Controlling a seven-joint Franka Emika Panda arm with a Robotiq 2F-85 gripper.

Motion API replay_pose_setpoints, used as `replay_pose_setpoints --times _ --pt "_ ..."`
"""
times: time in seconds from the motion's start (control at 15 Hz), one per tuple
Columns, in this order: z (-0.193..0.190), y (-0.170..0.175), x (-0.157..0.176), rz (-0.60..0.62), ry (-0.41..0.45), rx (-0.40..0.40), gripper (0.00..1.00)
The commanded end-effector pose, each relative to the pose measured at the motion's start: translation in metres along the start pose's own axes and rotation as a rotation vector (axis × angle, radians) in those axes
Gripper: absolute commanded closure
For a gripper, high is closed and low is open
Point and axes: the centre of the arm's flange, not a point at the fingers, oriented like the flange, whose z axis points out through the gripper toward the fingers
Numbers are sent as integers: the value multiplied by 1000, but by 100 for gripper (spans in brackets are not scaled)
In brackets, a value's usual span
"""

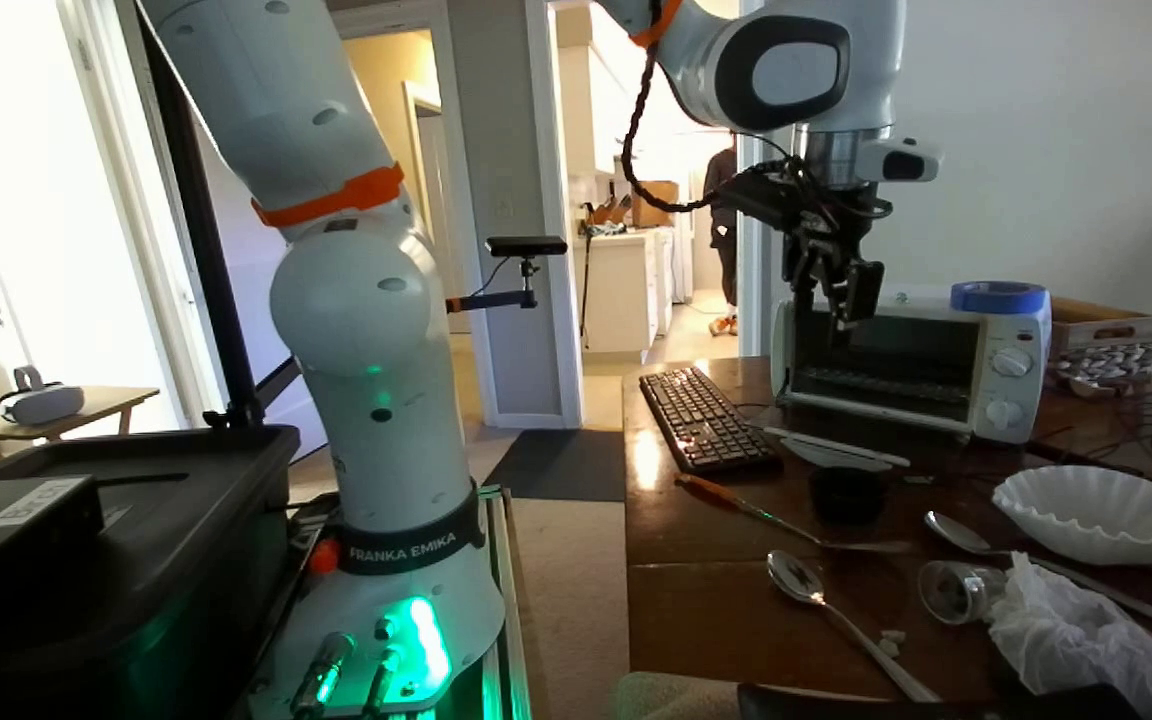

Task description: Open the oven door.

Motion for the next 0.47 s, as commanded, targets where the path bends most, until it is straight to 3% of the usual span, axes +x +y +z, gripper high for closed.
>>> replay_pose_setpoints --times 0.0,0.4 --pt "-39 -15 -5 36 -91 -59 0" --pt "-33 -11 -2 18 -56 -27 0"
